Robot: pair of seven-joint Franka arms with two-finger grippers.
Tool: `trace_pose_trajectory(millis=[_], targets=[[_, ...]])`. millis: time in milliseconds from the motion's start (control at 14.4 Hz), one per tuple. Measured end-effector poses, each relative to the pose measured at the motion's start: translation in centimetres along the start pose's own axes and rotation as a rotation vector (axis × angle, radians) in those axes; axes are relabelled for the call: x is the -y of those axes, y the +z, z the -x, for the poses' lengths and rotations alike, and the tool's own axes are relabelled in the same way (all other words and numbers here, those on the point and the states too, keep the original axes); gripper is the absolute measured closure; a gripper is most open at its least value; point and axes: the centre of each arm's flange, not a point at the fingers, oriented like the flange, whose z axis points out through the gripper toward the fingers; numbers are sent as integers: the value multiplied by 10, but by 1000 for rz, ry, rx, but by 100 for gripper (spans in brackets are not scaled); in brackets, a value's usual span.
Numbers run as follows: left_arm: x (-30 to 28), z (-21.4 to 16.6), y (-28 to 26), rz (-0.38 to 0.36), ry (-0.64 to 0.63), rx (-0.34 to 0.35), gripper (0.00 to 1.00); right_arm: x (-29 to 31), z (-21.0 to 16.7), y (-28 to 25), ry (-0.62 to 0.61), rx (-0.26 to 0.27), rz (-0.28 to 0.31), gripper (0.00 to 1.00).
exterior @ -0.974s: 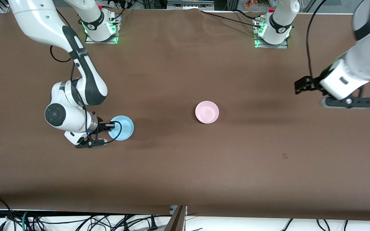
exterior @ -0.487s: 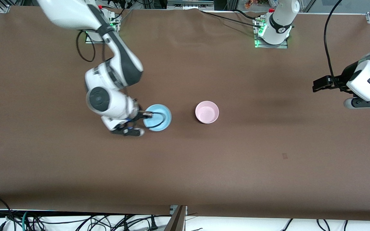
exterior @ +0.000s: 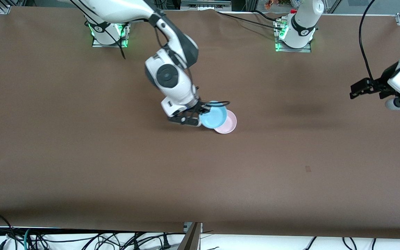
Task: Stack pink and blue bowls on white bowl
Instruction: 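Carry the blue bowl with the right gripper over the pink bowl, then lower the blue bowl into the pink bowl and open the right gripper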
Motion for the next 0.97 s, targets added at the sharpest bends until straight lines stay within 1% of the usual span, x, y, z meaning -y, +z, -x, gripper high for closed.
trace_pose_trajectory(millis=[139, 278, 487, 696, 974], targets=[[0, 4, -3, 0, 0, -9, 0, 8, 11, 18, 3, -9, -17, 98], [3, 2, -1, 0, -5, -10, 0, 10, 10, 28, 8, -27, -39, 98], [2, 4, 2, -1, -2, 10, 0, 10, 7, 38, 11, -46, -63, 98], [-3, 4, 2, -1, 6, 15, 0, 10, 7, 46, 12, -53, -73, 98], [-5, 5, 2, -2, 11, 16, 0, 8, 5, 49, 16, -55, -70, 98]])
